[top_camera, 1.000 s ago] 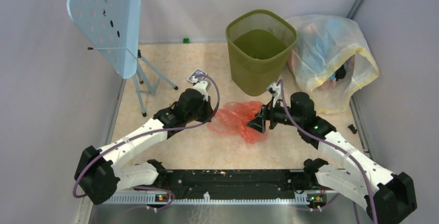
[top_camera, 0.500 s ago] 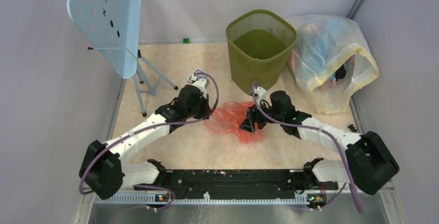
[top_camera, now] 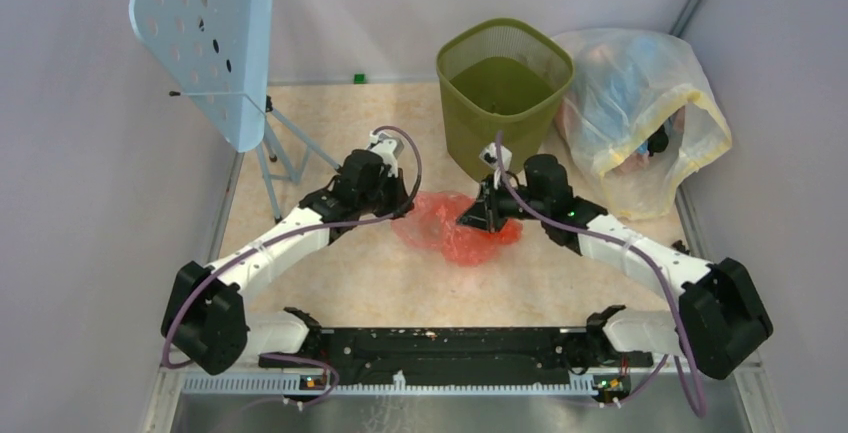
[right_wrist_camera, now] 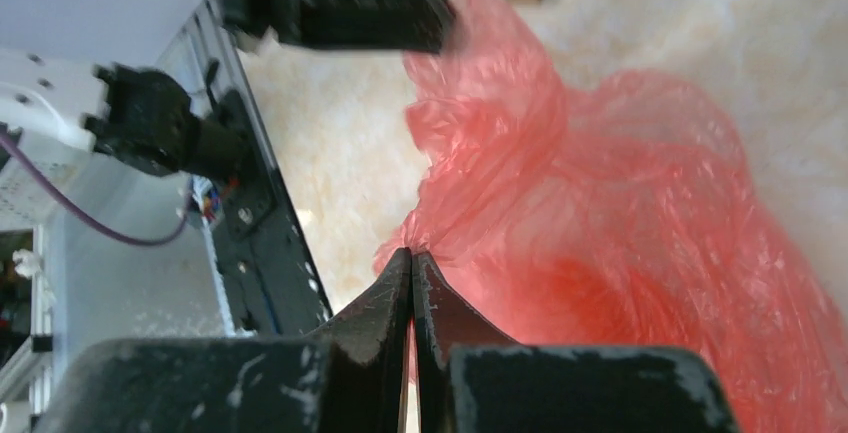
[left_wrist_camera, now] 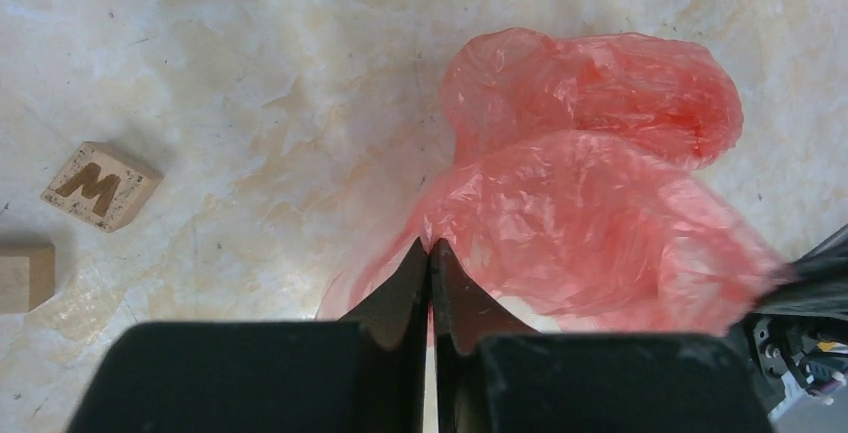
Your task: Put the trash bags into the trash bin
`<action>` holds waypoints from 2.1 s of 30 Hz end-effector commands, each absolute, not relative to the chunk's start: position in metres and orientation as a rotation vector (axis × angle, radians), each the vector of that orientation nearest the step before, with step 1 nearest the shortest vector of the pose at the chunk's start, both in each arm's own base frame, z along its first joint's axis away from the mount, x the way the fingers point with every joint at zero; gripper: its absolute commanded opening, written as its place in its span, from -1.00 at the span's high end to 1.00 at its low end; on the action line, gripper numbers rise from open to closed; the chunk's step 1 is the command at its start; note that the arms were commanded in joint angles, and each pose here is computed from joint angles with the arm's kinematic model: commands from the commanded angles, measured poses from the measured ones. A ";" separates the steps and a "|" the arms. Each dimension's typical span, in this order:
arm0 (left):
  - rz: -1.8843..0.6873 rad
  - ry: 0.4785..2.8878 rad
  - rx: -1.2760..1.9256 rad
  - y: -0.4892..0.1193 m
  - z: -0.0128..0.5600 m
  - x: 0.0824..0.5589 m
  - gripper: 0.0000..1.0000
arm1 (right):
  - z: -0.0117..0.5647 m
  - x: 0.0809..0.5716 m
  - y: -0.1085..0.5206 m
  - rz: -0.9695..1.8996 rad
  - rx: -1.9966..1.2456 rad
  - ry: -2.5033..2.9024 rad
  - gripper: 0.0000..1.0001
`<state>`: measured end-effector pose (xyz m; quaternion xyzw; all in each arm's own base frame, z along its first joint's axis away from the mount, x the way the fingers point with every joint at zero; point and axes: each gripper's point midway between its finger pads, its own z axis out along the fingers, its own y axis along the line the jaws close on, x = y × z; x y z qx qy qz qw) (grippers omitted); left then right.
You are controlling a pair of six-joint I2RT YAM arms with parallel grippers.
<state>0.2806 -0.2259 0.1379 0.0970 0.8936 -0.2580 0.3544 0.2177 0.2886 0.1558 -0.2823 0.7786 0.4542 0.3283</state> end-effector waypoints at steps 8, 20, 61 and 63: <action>-0.781 2.159 0.168 -0.213 0.172 0.280 -0.06 | 0.280 0.247 0.270 1.374 -0.379 1.796 1.00; -1.087 2.065 -0.010 -0.204 0.157 0.211 -0.87 | 0.273 0.247 0.268 1.372 -0.342 1.848 1.00; -0.508 2.224 -0.063 -0.170 0.131 0.311 1.00 | 0.237 0.284 0.097 0.202 0.157 2.048 1.00; -0.467 2.207 -0.040 -0.163 0.142 0.311 1.00 | 0.255 0.286 0.082 0.136 0.207 1.986 1.00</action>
